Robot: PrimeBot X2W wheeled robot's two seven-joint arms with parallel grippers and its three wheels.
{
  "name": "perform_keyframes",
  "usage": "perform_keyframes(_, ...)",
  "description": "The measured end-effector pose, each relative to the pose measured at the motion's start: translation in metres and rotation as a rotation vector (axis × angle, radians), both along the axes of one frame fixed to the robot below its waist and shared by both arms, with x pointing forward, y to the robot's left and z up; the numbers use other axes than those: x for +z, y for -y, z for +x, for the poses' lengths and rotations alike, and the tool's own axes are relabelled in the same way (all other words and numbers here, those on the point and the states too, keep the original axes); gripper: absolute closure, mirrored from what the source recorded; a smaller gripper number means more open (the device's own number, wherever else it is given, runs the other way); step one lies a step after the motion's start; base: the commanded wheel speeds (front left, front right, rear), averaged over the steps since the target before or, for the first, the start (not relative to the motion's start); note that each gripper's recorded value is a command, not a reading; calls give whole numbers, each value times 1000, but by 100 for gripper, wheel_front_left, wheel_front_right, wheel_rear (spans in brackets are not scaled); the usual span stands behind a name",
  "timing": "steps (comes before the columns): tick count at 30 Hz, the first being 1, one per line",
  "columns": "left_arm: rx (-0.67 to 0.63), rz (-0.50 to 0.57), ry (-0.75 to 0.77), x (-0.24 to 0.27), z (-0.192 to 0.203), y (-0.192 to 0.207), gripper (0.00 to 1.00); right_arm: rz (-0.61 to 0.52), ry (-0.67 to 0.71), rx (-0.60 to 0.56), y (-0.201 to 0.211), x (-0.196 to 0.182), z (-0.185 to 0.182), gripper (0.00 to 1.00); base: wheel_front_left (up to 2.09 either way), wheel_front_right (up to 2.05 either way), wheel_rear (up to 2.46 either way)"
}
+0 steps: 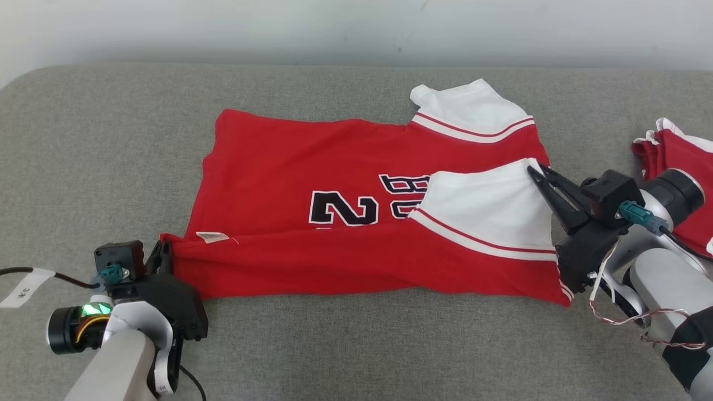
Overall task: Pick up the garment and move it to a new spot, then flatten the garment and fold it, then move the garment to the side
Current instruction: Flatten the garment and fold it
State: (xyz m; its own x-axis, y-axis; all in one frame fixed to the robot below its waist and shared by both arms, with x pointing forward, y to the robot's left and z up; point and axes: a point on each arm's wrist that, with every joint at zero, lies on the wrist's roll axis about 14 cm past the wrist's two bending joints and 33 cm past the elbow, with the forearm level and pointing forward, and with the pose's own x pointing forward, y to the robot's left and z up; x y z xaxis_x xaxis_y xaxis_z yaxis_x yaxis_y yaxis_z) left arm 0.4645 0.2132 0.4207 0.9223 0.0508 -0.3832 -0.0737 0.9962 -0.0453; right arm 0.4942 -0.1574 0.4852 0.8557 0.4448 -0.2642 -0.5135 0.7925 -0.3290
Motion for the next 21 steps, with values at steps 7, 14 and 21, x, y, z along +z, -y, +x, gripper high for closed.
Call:
perform_keyframes(7, -28, -1, -4, -2, 3, 11, 11, 18, -21, -30, 1, -6, -4, 100, 0, 0, 0)
perform_keyframes(14, -42, 7, 26, 4, 5, 13, 0, 53, -34, -87, 3, -6, 0, 0, 0, 0, 0)
perform_keyframes(21, -7, 29, 3, -3, -21, -10, 0, 77, -151, -199, 28, -22, -17, 0, 0, 0, 0)
